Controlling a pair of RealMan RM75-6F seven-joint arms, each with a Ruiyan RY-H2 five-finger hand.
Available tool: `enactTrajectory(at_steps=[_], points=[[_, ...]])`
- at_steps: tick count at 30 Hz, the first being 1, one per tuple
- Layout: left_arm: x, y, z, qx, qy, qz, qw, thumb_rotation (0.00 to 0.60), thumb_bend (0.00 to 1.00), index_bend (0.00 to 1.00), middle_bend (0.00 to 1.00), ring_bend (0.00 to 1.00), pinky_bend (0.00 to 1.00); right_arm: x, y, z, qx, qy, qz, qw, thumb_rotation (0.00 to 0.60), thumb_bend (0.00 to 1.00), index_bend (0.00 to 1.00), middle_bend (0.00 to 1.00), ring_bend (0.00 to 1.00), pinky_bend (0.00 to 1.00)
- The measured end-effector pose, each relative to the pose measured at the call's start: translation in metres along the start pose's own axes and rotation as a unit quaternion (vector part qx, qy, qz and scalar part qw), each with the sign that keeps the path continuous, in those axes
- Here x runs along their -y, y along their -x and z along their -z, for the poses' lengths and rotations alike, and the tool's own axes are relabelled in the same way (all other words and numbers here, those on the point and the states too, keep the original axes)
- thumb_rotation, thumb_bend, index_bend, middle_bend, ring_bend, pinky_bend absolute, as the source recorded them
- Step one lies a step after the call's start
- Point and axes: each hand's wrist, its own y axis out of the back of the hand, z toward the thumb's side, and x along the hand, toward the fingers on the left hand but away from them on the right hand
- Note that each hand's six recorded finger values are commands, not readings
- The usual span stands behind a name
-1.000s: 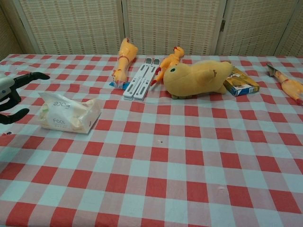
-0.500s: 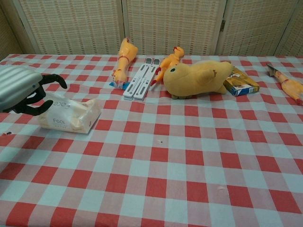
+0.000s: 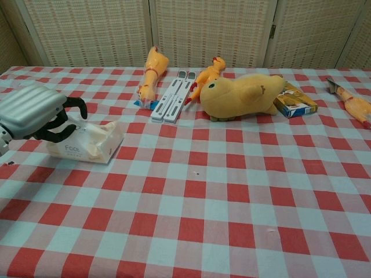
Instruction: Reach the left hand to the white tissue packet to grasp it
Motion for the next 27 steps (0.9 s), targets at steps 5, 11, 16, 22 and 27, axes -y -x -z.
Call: enactTrajectory(at_steps=[5, 11, 16, 22, 27], points=[[-0.004, -0.002, 0.000, -0.006, 0.002, -0.021, 0.9998, 0.600, 0.54, 0.64, 0.96, 0.99, 0.99, 0.001, 0.000, 0.000, 0.001, -0.001, -0.003, 1.0000, 0.600, 0.31, 0.08, 0.32, 0.21, 0.35], [-0.012, 0.001, 0.002, -0.011, 0.004, -0.049, 0.9987, 0.600, 0.57, 0.65, 0.96, 0.99, 0.99, 0.001, 0.000, 0.000, 0.003, -0.002, -0.006, 1.0000, 0.600, 0.31, 0.08, 0.32, 0.21, 0.35], [-0.021, 0.005, 0.010, -0.019, -0.002, -0.066, 0.9976, 0.600, 0.58, 0.66, 0.97, 0.99, 0.99, 0.002, 0.000, 0.000, 0.004, -0.002, -0.009, 0.9999, 0.600, 0.31, 0.08, 0.32, 0.21, 0.35], [-0.067, 0.027, 0.043, -0.050, -0.006, -0.138, 0.9891, 0.600, 0.58, 0.67, 0.97, 0.99, 0.99, 0.002, 0.000, 0.001, 0.004, -0.003, -0.012, 0.9999, 0.600, 0.31, 0.08, 0.32, 0.21, 0.35], [-0.105, 0.051, 0.066, -0.072, 0.004, -0.157, 0.9850, 0.600, 0.58, 0.67, 0.98, 0.99, 0.99, 0.006, 0.000, 0.000, 0.004, -0.008, -0.021, 0.9997, 0.600, 0.31, 0.08, 0.32, 0.21, 0.35]])
